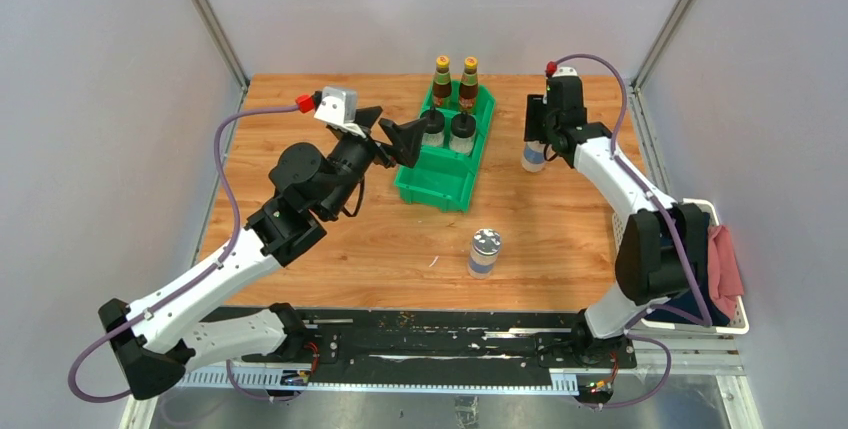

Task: Organize the condiment bottles
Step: Pick up the bottle from the center of the board, then place the bottle in the storage box.

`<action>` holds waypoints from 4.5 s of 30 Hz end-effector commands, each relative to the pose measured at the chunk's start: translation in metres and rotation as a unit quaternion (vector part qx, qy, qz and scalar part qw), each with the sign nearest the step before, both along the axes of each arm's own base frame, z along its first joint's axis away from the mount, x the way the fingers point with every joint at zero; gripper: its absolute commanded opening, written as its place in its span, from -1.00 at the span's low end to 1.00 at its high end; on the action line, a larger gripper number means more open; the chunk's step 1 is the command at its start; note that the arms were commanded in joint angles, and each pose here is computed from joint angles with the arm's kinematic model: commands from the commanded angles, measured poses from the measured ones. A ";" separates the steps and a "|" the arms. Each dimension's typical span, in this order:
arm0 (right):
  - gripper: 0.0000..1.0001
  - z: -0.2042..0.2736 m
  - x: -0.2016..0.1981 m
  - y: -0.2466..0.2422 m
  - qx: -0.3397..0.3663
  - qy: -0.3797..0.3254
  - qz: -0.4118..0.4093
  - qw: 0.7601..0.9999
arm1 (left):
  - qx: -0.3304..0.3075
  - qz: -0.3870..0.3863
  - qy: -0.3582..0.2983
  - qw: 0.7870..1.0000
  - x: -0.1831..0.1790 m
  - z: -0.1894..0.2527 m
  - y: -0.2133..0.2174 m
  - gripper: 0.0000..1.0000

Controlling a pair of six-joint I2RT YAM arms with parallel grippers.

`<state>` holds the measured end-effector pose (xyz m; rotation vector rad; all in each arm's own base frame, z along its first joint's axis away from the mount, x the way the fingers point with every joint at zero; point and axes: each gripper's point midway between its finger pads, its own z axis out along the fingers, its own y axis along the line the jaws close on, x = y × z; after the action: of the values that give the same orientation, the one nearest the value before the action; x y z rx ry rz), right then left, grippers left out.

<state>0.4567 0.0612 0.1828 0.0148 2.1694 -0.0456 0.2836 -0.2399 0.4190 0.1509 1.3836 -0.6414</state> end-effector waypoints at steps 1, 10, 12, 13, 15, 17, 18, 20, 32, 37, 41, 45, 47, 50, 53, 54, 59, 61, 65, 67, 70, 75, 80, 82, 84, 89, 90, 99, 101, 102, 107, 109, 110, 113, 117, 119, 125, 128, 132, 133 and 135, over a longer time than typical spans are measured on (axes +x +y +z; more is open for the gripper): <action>-1.00 0.027 -0.015 0.012 -0.004 -0.041 0.000 0.999 | -0.027 -0.009 0.001 1.000 -0.008 0.002 0.005 1.00; -1.00 0.034 -0.047 0.026 -0.011 -0.051 0.013 0.999 | -0.038 -0.016 0.013 0.999 -0.014 -0.008 0.008 1.00; -1.00 0.034 -0.054 0.030 -0.013 -0.052 0.017 0.998 | -0.040 -0.019 0.014 0.999 -0.016 -0.009 0.009 1.00; -1.00 0.035 -0.057 0.032 -0.014 -0.054 0.019 0.998 | -0.040 -0.020 0.014 0.999 -0.017 -0.011 0.009 1.00; -1.00 0.035 -0.063 0.036 -0.015 -0.056 0.024 0.998 | -0.040 -0.023 0.013 0.999 -0.019 -0.011 0.010 1.00; -1.00 0.036 -0.069 0.041 -0.017 -0.057 0.030 0.998 | -0.036 -0.032 0.006 0.999 -0.023 -0.009 0.010 1.00; -1.00 0.037 -0.072 0.043 -0.019 -0.059 0.034 0.998 | -0.033 -0.036 0.000 0.999 -0.025 -0.007 0.010 1.00; -1.00 0.039 -0.078 0.047 -0.022 -0.061 0.040 0.997 | -0.023 -0.042 -0.014 0.999 -0.029 -0.002 0.011 1.00; -1.00 0.056 -0.092 0.077 -0.032 -0.077 0.082 0.993 | 0.001 -0.073 -0.117 0.990 -0.059 0.067 0.024 1.00; -1.00 0.059 -0.091 0.091 -0.037 -0.078 0.101 0.991 | 0.019 -0.069 -0.165 0.984 -0.064 0.098 0.027 1.00; -1.00 0.063 -0.089 0.102 -0.041 -0.081 0.117 0.989 | 0.042 -0.064 -0.186 0.980 -0.061 0.108 0.025 1.00; -1.00 0.068 -0.085 0.116 -0.038 -0.084 0.135 0.986 | 0.065 -0.049 -0.198 0.977 -0.052 0.113 0.021 1.00; -1.00 0.071 -0.084 0.122 -0.039 -0.086 0.144 0.985 | 0.080 -0.040 -0.205 0.975 -0.046 0.116 0.018 1.00; -1.00 0.074 -0.083 0.131 -0.043 -0.088 0.156 0.983 | 0.085 -0.034 -0.215 0.972 -0.037 0.126 0.011 1.00; -1.00 0.075 -0.083 0.137 -0.053 -0.088 0.168 0.980 | 0.089 -0.041 -0.231 0.968 -0.035 0.140 0.002 1.00; -1.00 0.076 -0.083 0.140 -0.054 -0.089 0.172 0.980 | 0.088 -0.042 -0.237 0.967 -0.034 0.146 0.000 1.00; -1.00 0.076 -0.083 0.152 -0.060 -0.089 0.194 0.975 | 0.083 -0.037 -0.257 0.962 -0.035 0.169 0.000 1.00; -1.00 0.076 -0.083 0.159 -0.058 -0.089 0.202 0.974 | 0.081 -0.035 -0.264 0.960 -0.036 0.176 0.001 1.00; -1.00 0.074 -0.082 0.174 -0.072 -0.090 0.227 0.967 | 0.076 -0.020 -0.268 0.960 -0.034 0.186 0.006 1.00; -1.00 0.073 -0.080 0.183 -0.074 -0.089 0.237 0.965 | 0.078 -0.015 -0.269 0.960 -0.033 0.187 0.007 1.00; -1.00 0.068 -0.077 0.194 -0.077 -0.086 0.249 0.962 | 0.087 -0.016 -0.274 0.958 -0.032 0.185 0.006 1.00; -1.00 0.063 -0.074 0.211 -0.077 -0.084 0.267 0.957 | 0.086 -0.004 -0.264 0.961 -0.025 0.180 0.009 1.00; -1.00 0.062 -0.072 0.224 -0.079 -0.086 0.281 0.953 | 0.076 0.023 -0.237 0.968 -0.008 0.172 0.017 1.00; -1.00 0.061 -0.072 0.229 -0.078 -0.085 0.287 0.951 | 0.073 0.033 -0.224 0.971 0.002 0.167 0.021 1.00; -1.00 0.059 -0.071 0.233 -0.079 -0.083 0.293 0.949 | 0.072 0.045 -0.207 0.975 0.015 0.162 0.026 1.00; -1.00 0.059 -0.069 0.244 -0.079 -0.085 0.305 0.945 | 0.067 0.075 -0.163 0.982 0.058 0.145 0.048 1.00; -1.00 0.059 -0.069 0.245 -0.079 -0.085 0.306 0.945 | 0.064 0.080 -0.152 0.983 0.068 0.139 0.052 1.00; -1.00 0.058 -0.064 0.257 -0.078 -0.089 0.321 0.940 | 0.045 0.137 -0.071 0.987 0.156 0.079 0.095 0.98; -1.00 0.058 -0.064 0.259 -0.077 -0.089 0.325 0.938 | 0.033 0.140 -0.054 0.988 0.172 0.065 0.104 0.97; -1.00 0.058 -0.064 0.261 -0.075 -0.089 0.328 0.938 | 0.031 0.146 -0.047 0.988 0.179 0.058 0.110 0.96; -1.00 0.056 -0.063 0.269 -0.068 -0.088 0.339 0.934 | 0.035 0.181 -0.011 0.983 0.210 0.016 0.133 0.94; -1.00 0.057 -0.064 0.272 -0.064 -0.089 0.345 0.932 | 0.041 0.188 -0.004 0.981 0.218 0.001 0.137 0.94; -1.00 0.057 -0.064 0.273 -0.063 -0.090 0.347 0.932 | 0.045 0.194 -0.003 0.980 0.221 -0.006 0.140 0.94; -1.00 0.058 -0.066 0.279 -0.057 -0.092 0.356 0.928 | 0.050 0.203 0.001 0.978 0.228 -0.024 0.145 0.93; -1.00 0.058 -0.069 0.283 -0.053 -0.094 0.363 0.925 | 0.055 0.208 0.003 0.977 0.234 -0.047 0.149 0.93; -1.00 0.059 -0.069 0.286 -0.050 -0.097 0.366 0.924 | 0.057 0.211 0.000 0.976 0.234 -0.052 0.150 0.93; -1.00 0.057 -0.070 0.291 -0.041 -0.099 0.371 0.922 | 0.058 0.214 0.001 0.975 0.236 -0.062 0.151 0.93; -1.00 0.056 -0.071 0.294 -0.035 -0.100 0.374 0.921 | 0.056 0.215 0.001 0.975 0.236 -0.066 0.151 0.93; -1.00 0.052 -0.070 0.296 -0.031 -0.099 0.374 0.922 | 0.053 0.214 0.004 0.975 0.238 -0.072 0.151 0.93; -1.00 0.051 -0.070 0.296 -0.030 -0.098 0.374 0.922 | 0.053 0.214 0.004 0.975 0.238 -0.073 0.151 0.93; -1.00 0.049 -0.070 0.297 -0.028 -0.098 0.374 0.922 | 0.052 0.214 0.005 0.975 0.239 -0.075 0.150 0.93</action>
<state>0.3842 0.3406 0.2169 -0.8290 1.9111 0.2693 0.5171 -0.0954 0.3459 -0.0491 1.4270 -0.2247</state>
